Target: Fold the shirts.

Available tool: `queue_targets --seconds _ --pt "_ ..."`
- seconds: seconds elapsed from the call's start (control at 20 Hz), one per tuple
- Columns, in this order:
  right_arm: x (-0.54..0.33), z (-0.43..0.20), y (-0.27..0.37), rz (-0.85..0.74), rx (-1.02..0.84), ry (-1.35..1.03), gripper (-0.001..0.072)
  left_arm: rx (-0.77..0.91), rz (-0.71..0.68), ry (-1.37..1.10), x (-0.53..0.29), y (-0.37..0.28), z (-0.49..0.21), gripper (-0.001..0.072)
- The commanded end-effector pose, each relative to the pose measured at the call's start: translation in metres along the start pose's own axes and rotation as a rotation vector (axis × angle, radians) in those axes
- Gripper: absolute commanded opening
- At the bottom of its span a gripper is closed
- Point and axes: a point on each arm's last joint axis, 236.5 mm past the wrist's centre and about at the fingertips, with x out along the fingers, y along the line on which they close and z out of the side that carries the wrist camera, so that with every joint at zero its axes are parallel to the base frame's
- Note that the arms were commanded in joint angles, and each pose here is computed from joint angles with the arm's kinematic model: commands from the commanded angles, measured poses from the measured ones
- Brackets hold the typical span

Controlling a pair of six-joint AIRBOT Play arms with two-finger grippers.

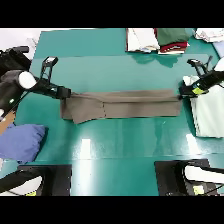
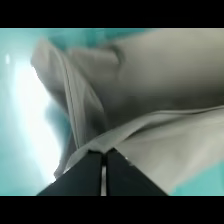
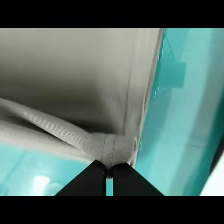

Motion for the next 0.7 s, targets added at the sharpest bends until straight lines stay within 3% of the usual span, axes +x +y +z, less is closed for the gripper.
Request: queue_targets --seconds 0.0,0.05,0.1,0.15,0.2,0.3,0.4,0.45,0.5,0.55,0.65 --pt "0.017 0.035 0.010 0.045 -0.007 -0.004 0.0017 0.001 0.006 -0.002 0.031 0.006 0.017 0.0030" --pt "0.018 0.044 0.016 0.084 0.004 -0.016 0.0018 0.002 0.007 -0.003 0.031 0.006 0.017 0.0033" --pt "0.018 0.054 0.018 0.119 0.025 -0.042 0.0053 0.002 0.007 -0.006 0.031 0.006 0.018 0.0148" --pt "0.017 0.064 0.017 0.149 0.047 -0.071 0.0223 -0.006 0.006 -0.003 0.029 0.005 0.018 0.0425" --pt "0.015 0.072 0.016 0.177 0.065 -0.099 0.0370 -0.025 0.004 0.004 0.027 0.005 0.019 0.0563" --pt "0.008 0.078 0.013 0.238 0.098 -0.130 0.0482 -0.038 -0.012 0.009 0.019 -0.001 0.023 0.0539" --pt "0.005 0.067 -0.004 0.259 0.115 -0.112 0.0533 -0.045 -0.033 -0.004 0.011 -0.007 0.031 0.0537" --pt "0.008 0.057 -0.013 0.268 0.137 -0.089 0.0534 -0.060 -0.059 -0.012 0.009 -0.013 0.034 0.0459" --pt "0.013 0.045 -0.023 0.277 0.169 -0.058 0.0533 -0.067 -0.088 -0.010 0.009 -0.021 0.034 0.0157" --pt "0.021 0.032 -0.033 0.289 0.205 -0.032 0.0534 -0.070 -0.109 -0.009 0.009 -0.027 0.034 0.0040" --pt "0.041 0.009 -0.045 0.332 0.277 0.006 0.0534 -0.092 -0.174 -0.034 0.008 -0.050 0.040 0.0028"
